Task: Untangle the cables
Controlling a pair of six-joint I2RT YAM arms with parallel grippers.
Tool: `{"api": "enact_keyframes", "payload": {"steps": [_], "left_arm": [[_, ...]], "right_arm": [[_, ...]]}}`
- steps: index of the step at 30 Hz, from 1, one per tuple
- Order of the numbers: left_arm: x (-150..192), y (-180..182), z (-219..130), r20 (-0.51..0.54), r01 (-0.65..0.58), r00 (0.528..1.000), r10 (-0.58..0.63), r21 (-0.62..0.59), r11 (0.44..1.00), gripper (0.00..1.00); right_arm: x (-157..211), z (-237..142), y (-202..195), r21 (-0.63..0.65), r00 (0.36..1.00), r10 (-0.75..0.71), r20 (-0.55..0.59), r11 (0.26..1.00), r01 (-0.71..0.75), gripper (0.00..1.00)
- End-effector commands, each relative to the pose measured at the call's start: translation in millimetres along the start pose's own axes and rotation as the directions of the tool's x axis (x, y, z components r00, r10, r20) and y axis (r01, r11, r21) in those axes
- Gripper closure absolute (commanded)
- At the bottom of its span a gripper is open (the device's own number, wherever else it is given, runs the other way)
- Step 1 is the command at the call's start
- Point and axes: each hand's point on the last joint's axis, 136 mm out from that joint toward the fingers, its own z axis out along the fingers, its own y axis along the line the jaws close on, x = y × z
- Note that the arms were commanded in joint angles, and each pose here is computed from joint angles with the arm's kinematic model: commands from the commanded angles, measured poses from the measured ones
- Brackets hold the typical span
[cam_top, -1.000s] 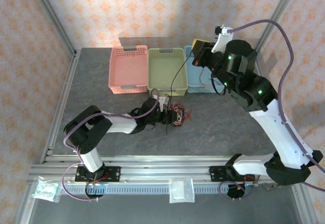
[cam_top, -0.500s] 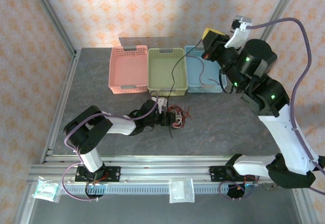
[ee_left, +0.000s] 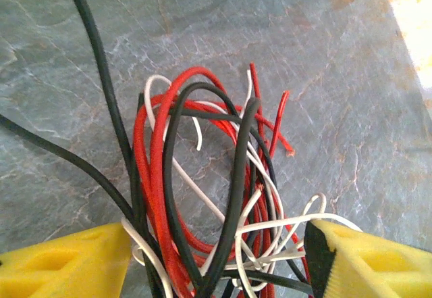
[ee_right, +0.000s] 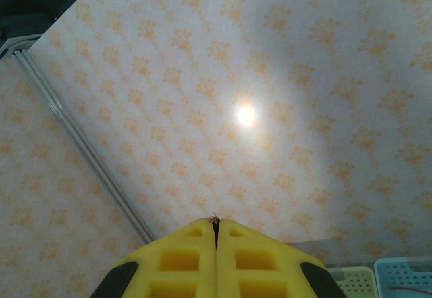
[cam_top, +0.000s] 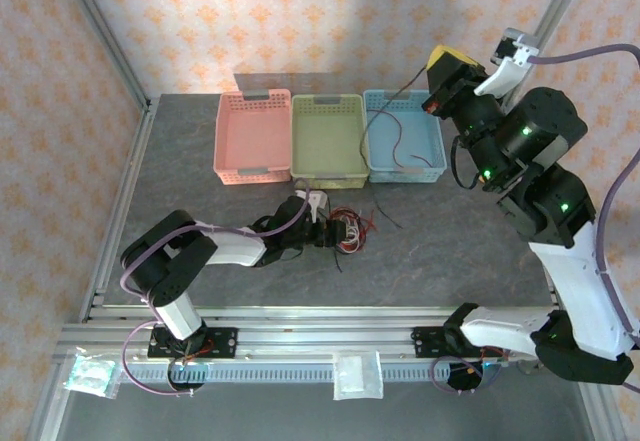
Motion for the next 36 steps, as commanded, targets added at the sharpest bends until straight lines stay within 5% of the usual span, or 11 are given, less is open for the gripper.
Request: {"api": "enact_keyframes", "payload": {"steps": [1,9,18,25,36], "left_arm": [[-8,-4,-12,0.034,-0.027,0.999,0.028,-0.024,0.999,0.25],[-43,-12,-54,0.146,-0.071,0.985,0.087,-0.109,0.991,0.07],[-87,-32,-114,0.258,-0.148,0.946,0.197,-0.195,0.97,0.09],[-126,-87,-152,0.327,-0.271,0.908,0.264,-0.025,0.962,0.09],[-166,-172,-179,0.392,-0.467,0.841,0.372,0.181,0.865,0.1]], "right_arm": [[-26,-11,-3,0.016,0.996,0.002,0.087,1.0,-0.003,1.0],[6,3,-28,0.138,0.999,-0.033,0.028,0.99,0.029,1.0],[41,17,-37,0.174,0.997,-0.042,-0.06,0.983,0.052,1.0],[61,29,-26,0.116,0.992,-0.004,-0.123,0.993,0.018,1.0],[72,47,-1,0.041,0.976,0.051,-0.21,0.998,-0.044,1.0]]}}
